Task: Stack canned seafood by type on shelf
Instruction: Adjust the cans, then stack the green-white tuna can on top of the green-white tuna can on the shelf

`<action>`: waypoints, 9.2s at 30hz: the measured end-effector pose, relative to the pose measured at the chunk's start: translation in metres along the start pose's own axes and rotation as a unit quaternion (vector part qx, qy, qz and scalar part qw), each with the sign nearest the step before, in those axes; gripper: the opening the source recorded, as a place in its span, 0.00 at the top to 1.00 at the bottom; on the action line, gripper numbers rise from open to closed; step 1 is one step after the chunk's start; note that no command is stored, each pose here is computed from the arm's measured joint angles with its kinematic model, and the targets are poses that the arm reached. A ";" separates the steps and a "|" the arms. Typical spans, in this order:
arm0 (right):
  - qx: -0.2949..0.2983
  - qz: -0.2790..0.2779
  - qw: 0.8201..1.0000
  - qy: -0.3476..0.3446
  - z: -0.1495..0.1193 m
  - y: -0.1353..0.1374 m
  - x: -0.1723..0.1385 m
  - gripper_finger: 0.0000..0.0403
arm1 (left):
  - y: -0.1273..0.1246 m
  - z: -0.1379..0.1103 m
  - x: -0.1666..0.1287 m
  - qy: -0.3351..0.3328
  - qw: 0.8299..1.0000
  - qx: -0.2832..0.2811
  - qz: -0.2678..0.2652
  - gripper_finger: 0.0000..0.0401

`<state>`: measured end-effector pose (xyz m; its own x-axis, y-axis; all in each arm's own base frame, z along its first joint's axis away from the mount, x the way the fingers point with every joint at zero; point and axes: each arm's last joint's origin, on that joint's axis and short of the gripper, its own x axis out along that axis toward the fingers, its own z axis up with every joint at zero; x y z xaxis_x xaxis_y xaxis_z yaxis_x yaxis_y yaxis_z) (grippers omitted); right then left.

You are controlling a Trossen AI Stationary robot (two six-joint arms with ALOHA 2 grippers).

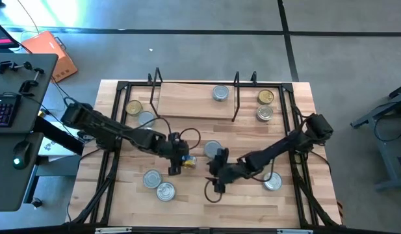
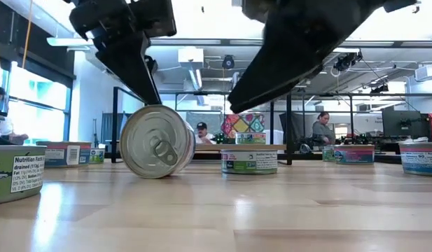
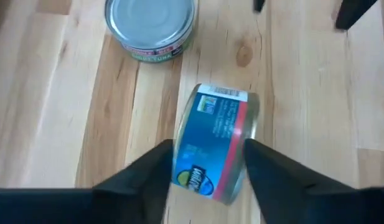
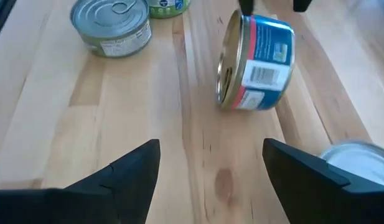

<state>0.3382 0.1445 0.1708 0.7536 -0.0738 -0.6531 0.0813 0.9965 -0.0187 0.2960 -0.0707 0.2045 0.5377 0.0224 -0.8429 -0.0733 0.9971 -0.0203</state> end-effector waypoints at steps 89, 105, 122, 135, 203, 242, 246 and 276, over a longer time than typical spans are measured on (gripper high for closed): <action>-0.006 -0.026 1.000 -0.003 -0.010 0.015 -0.007 0.31 | 0.058 -0.034 0.040 0.019 0.993 0.082 -0.077 0.61; -0.006 -0.026 1.000 -0.003 -0.010 0.015 -0.007 0.31 | 0.041 -0.071 0.019 -0.051 0.992 0.040 -0.104 0.61; -0.014 -0.023 1.000 -0.007 -0.008 0.015 -0.007 0.31 | 0.039 -0.077 0.022 -0.093 0.993 0.013 -0.074 0.57; -0.035 -0.054 0.998 -0.010 -0.009 0.015 -0.010 0.31 | 0.042 -0.069 0.008 -0.059 0.998 0.024 -0.015 0.25; 0.107 -0.025 0.993 -0.042 -0.065 -0.031 -0.015 0.31 | 0.062 0.022 0.113 -0.119 0.982 -0.082 -0.119 1.00; 0.007 -0.105 0.994 -0.007 -0.061 -0.046 -0.049 0.31 | 0.073 0.009 0.119 -0.105 0.984 -0.093 -0.110 1.00; 0.065 -0.135 0.988 0.039 -0.066 -0.058 -0.064 0.31 | 0.071 0.013 0.118 -0.124 0.984 -0.083 -0.097 1.00; 0.241 -0.314 0.915 -0.076 -0.078 -0.089 0.000 0.31 | 0.071 0.018 0.117 -0.159 0.986 -0.043 -0.039 1.00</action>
<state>0.2801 0.0589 0.1132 0.5392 -0.6666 -0.5147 0.7796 0.6262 0.0058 0.3684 0.0036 0.1142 0.7797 -0.0190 -0.6259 -0.0851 0.9870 -0.1360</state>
